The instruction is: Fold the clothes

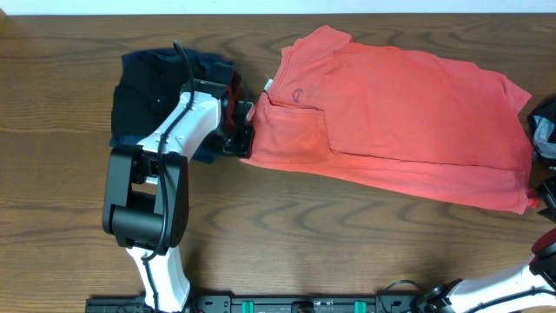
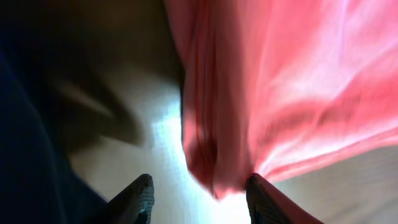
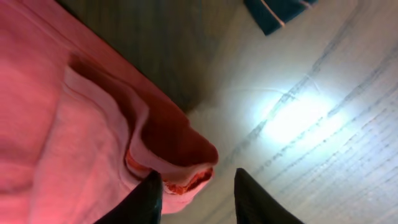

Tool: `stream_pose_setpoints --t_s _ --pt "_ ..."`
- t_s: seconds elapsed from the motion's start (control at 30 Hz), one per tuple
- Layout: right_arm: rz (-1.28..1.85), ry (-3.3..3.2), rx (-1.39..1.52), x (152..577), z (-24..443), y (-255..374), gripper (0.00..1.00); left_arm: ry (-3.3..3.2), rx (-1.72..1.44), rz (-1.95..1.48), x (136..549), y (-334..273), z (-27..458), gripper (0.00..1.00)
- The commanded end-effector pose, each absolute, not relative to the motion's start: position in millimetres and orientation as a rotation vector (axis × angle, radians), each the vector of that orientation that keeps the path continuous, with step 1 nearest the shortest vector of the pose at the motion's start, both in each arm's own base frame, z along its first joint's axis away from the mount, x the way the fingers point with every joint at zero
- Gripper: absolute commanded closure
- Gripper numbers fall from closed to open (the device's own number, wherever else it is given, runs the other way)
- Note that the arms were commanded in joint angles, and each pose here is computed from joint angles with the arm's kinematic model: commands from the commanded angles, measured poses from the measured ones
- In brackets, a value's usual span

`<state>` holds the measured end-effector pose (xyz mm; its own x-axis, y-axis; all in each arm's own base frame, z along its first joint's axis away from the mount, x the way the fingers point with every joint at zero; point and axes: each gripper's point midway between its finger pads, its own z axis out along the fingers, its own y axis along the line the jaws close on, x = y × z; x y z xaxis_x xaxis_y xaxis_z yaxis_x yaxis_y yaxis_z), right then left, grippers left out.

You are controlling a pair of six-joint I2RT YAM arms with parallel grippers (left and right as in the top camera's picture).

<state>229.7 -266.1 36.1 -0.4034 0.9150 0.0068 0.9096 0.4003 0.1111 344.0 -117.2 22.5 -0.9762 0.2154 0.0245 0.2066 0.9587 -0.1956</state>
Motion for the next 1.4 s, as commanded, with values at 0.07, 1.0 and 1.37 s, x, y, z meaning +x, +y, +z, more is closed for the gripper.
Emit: stream_pose_setpoints --t_s 0.07,1.0,1.37 --pt "0.404 2.497 1.457 272 50 -260 0.59 -3.137 -0.425 0.418 361 -137 64 0.48" --pt "0.592 2.275 0.755 349 99 -262 0.38 -3.397 -0.719 0.539 429 -183 109 0.25" --pt "0.237 2.323 0.991 302 82 -333 0.05 -3.568 -0.796 0.610 469 -193 188 0.24"
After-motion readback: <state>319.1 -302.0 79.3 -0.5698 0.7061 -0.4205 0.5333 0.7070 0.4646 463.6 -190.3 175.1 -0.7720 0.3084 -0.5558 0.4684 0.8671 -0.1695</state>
